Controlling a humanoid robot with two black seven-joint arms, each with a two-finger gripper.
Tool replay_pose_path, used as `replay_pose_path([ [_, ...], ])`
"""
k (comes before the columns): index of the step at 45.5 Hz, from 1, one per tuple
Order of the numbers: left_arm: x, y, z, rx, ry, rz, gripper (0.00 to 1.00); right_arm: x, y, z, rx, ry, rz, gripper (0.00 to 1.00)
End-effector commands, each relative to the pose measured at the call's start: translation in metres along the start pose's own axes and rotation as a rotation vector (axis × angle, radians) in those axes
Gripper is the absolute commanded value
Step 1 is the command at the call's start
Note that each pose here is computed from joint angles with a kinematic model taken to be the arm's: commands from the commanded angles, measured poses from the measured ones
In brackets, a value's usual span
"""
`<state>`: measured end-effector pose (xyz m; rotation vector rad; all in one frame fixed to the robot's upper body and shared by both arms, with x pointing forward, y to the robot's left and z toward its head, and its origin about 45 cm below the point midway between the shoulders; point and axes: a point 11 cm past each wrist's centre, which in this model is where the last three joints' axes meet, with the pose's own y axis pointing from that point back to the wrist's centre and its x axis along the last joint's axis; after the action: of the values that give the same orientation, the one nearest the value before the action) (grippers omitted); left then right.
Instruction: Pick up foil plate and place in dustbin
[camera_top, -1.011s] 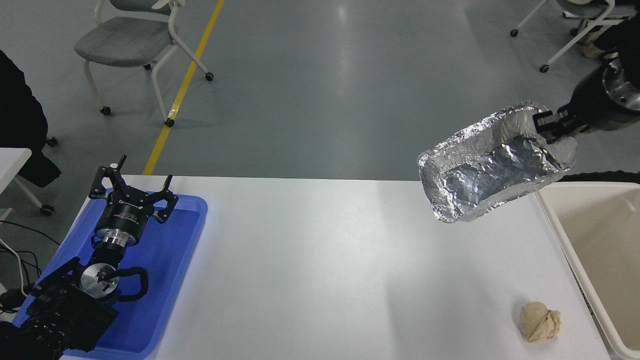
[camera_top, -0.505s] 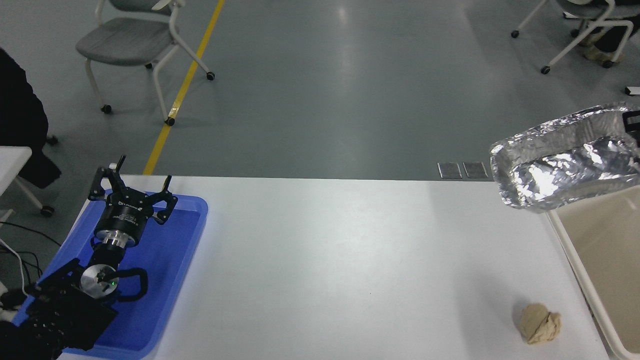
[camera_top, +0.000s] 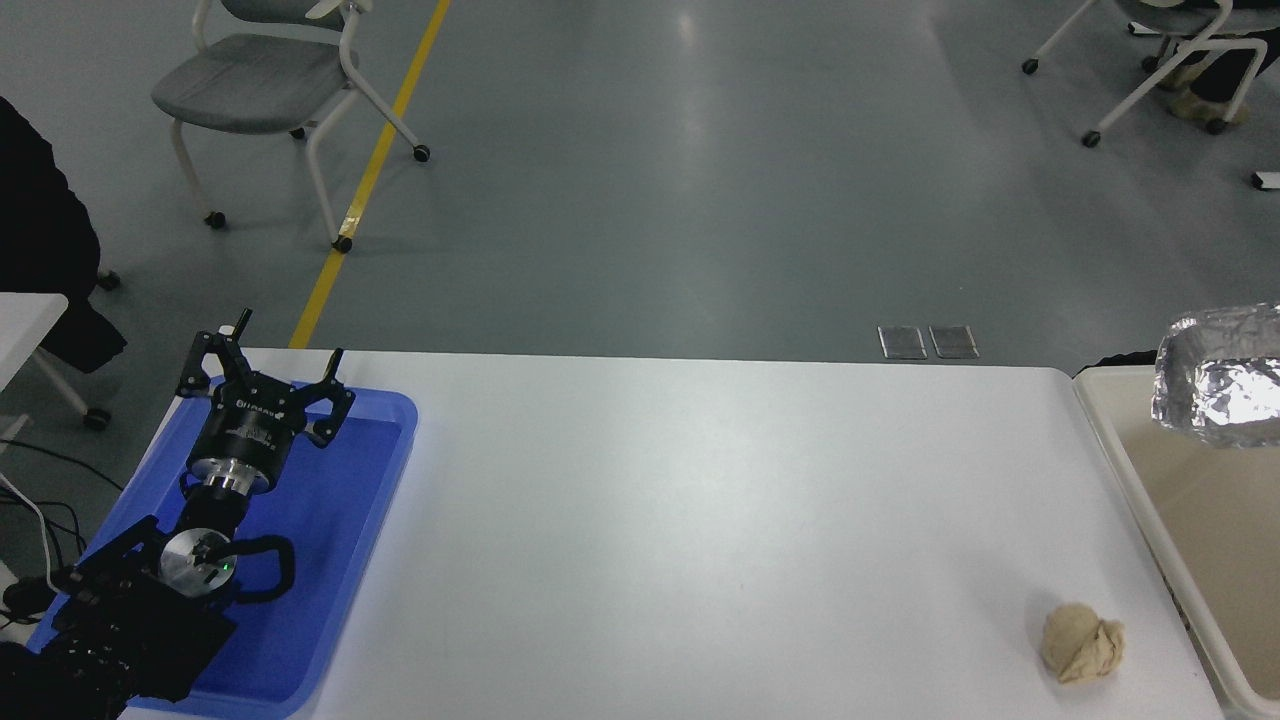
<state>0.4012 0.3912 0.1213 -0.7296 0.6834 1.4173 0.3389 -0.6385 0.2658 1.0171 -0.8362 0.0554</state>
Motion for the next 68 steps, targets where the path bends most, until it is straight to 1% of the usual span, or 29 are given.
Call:
replay_pose_path([
  [1, 0.0, 0.0, 0.0, 0.0, 0.0, 0.0, 1.0, -0.073, -0.049, 0.012, -0.057, -0.162, 0.027, 0.0],
  [7, 0.0, 0.0, 0.0, 0.0, 0.0, 0.0, 1.0, -0.097, -0.061, 0.003, -0.056, -0.181, 0.038, 0.0],
  [11, 0.0, 0.0, 0.0, 0.0, 0.0, 0.0, 1.0, -0.1, -0.063, 0.005, -0.064, -0.18, 0.067, 0.0],
  [18, 0.0, 0.0, 0.0, 0.0, 0.0, 0.0, 1.0, -0.102, -0.064, 0.004, -0.059, -0.184, 0.073, 0.01],
  [19, -0.001, 0.0, 0.0, 0.001, 0.001, -0.003, 1.0, -0.102, -0.064, 0.004, -0.059, -0.184, 0.073, 0.14],
  [21, 0.0, 0.0, 0.0, 0.0, 0.0, 0.0, 1.0, -0.101, -0.064, 0.004, -0.06, -0.182, 0.076, 0.69],
  [22, 0.0, 0.0, 0.0, 0.0, 0.0, 0.0, 1.0, -0.102, -0.064, 0.003, -0.058, -0.185, 0.075, 0.87],
  [23, -0.001, -0.001, 0.0, 0.0, 0.0, -0.001, 1.0, -0.102, -0.064, 0.002, -0.057, -0.184, 0.075, 0.99],
  [31, -0.001, -0.001, 0.0, 0.0, 0.0, -0.001, 1.0, -0.1, -0.064, -0.005, -0.044, -0.177, 0.07, 1.0],
  [37, -0.001, -0.001, 0.0, 0.0, 0.001, -0.004, 1.0, -0.093, -0.062, -0.026, -0.002, -0.166, 0.065, 1.0],
  [40, -0.001, -0.001, 0.0, 0.0, 0.0, -0.001, 1.0, -0.078, -0.058, -0.039, 0.022, -0.149, 0.079, 1.0],
  [45, -0.001, -0.001, 0.0, 0.0, 0.0, -0.001, 1.0, -0.042, -0.041, -0.07, 0.075, -0.081, 0.112, 1.0],
  [49, -0.002, -0.001, -0.001, 0.001, 0.002, -0.005, 1.0, -0.009, -0.02, -0.101, 0.137, -0.016, 0.132, 1.0],
  [53, -0.001, -0.001, -0.001, 0.0, 0.001, -0.002, 1.0, 0.015, 0.005, -0.129, 0.19, 0.055, 0.131, 1.0],
  [58, -0.002, -0.001, -0.002, 0.002, 0.004, -0.005, 1.0, 0.029, 0.047, -0.166, 0.274, 0.172, 0.082, 1.0],
  [68, -0.002, -0.001, -0.002, 0.002, 0.004, -0.005, 1.0, 0.006, 0.131, -0.231, 0.444, 0.394, -0.088, 1.0],
])
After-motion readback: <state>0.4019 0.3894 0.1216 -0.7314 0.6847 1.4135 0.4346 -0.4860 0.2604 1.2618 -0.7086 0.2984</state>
